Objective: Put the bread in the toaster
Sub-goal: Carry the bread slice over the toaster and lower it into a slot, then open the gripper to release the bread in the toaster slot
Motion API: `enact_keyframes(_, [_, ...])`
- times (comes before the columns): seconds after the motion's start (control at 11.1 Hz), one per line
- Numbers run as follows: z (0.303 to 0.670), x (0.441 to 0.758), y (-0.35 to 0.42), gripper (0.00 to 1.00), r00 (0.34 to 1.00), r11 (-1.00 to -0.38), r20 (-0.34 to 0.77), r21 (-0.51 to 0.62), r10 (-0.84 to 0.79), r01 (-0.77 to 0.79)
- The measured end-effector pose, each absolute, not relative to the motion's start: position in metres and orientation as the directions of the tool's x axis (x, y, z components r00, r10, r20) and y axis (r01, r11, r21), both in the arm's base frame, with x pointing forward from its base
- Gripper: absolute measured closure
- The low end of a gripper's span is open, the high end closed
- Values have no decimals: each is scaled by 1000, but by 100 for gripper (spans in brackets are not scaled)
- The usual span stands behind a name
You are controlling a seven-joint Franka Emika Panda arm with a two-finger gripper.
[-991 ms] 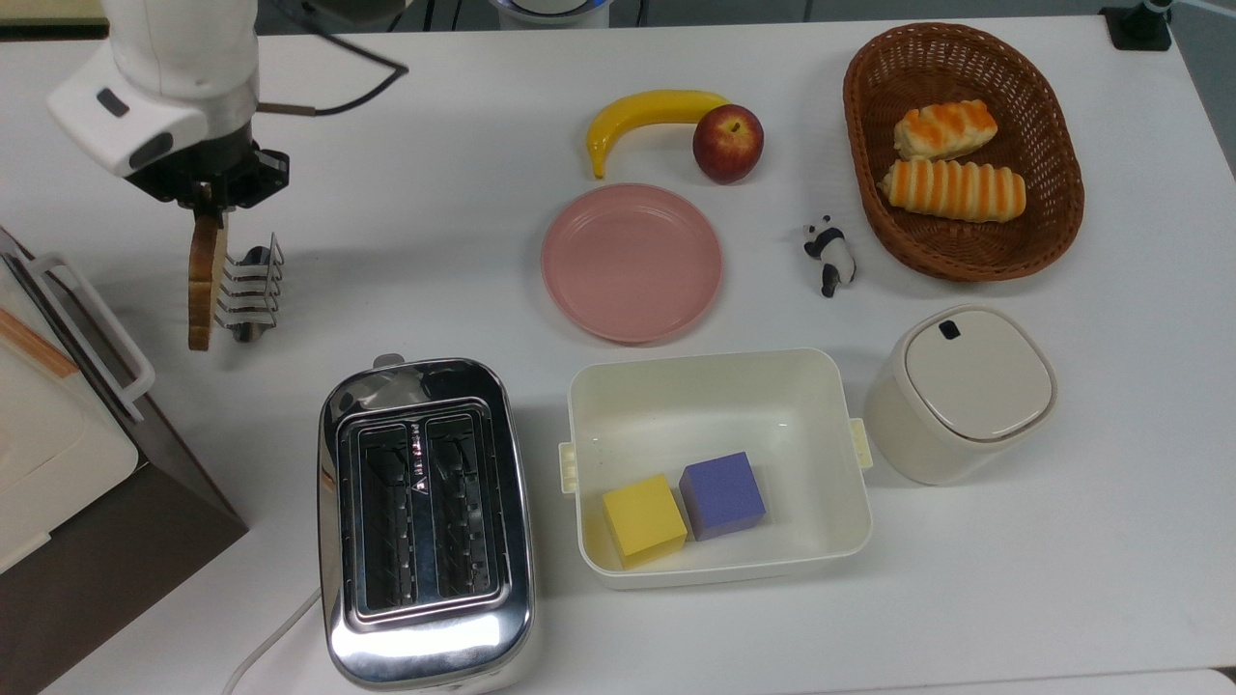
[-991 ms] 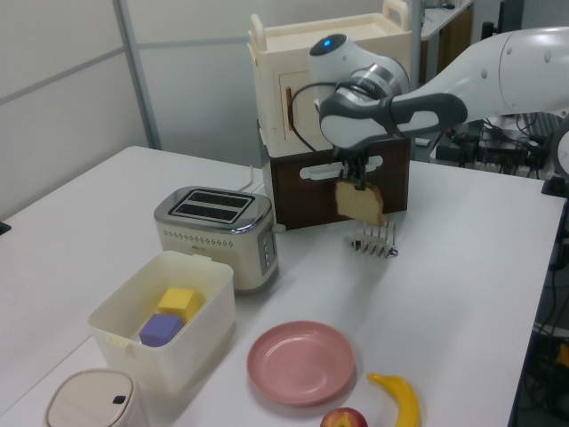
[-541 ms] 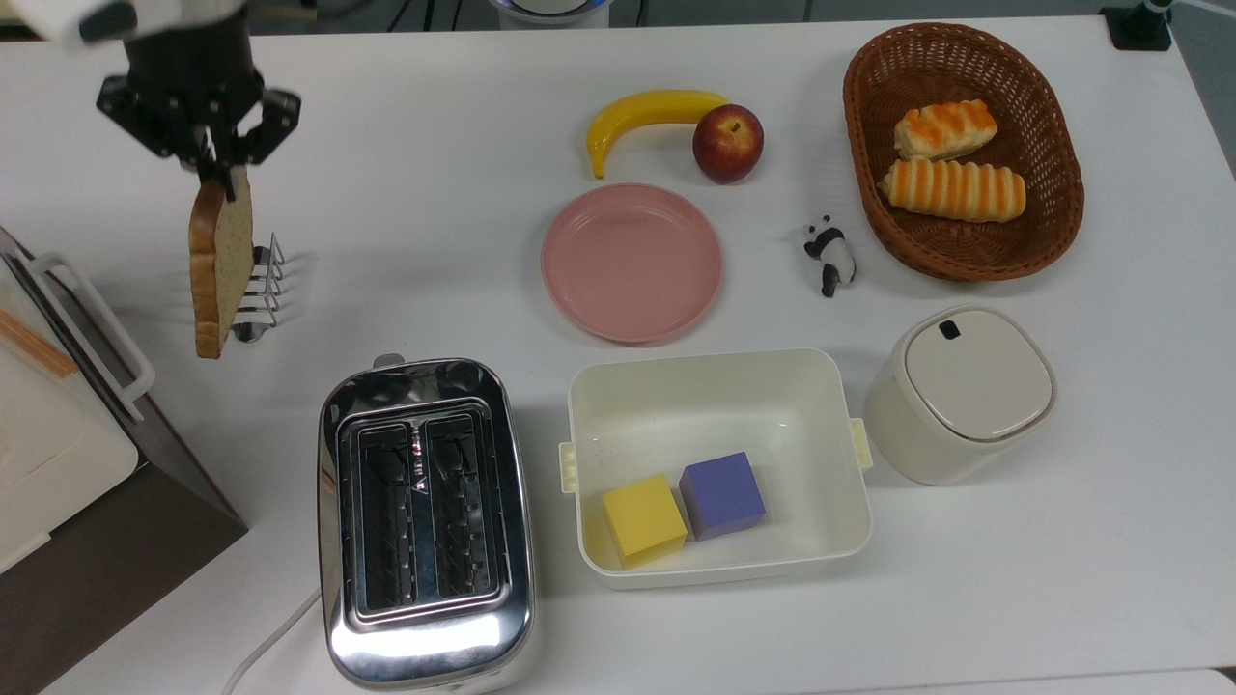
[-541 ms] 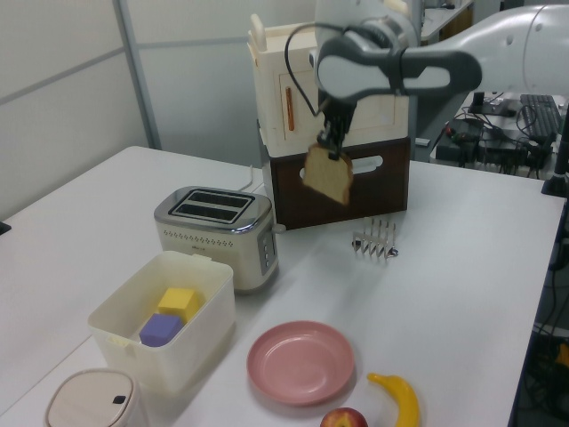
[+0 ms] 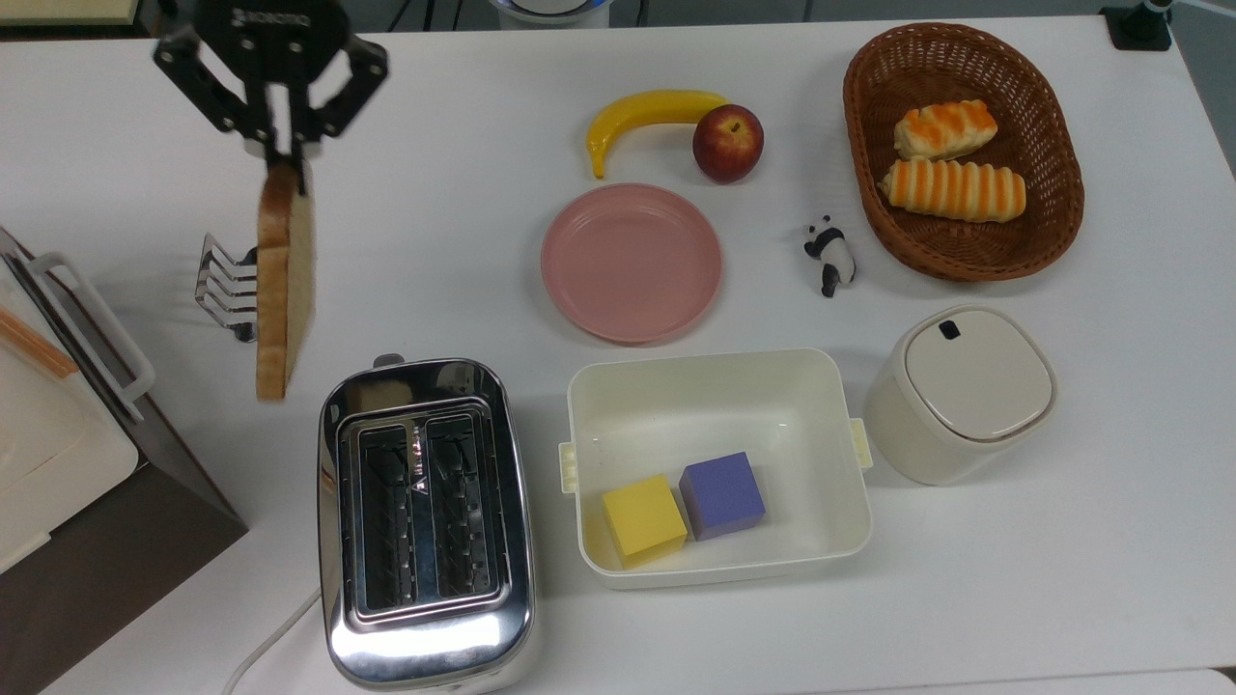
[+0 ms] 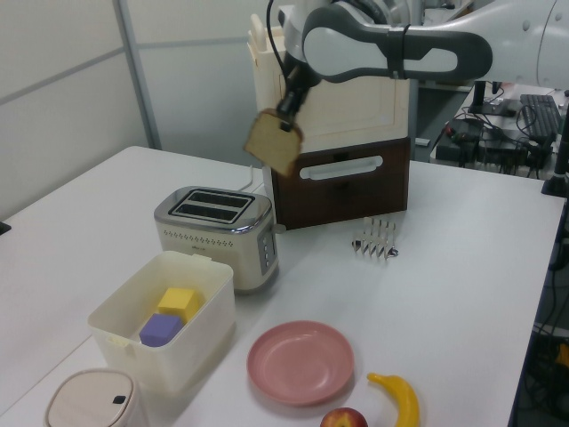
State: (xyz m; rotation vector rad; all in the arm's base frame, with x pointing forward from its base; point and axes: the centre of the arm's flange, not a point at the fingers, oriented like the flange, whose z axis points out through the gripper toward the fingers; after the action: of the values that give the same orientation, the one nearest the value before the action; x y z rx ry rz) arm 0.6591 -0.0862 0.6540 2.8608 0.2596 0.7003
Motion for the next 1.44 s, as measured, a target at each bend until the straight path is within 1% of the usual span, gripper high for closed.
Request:
enact_keyframes(0.18, [649,674,-69,90,833,-977,520,180,191,111])
enact_keyframes(0.45, [631,690,-46,90,832,-995,546,77,93,60])
enact_keyframes(0.72, [614,706,-34,91,840,-998,540,25,57,52])
enact_keyframes(0.9, [596,717,-27,91,850,-998,523,15,58,59])
enact_keyframes(1.35, [563,729,-18,91,872,-997,484,8,67,72])
enact_keyframes(1.44, [561,729,-19,86,873,-997,483,9,68,72])
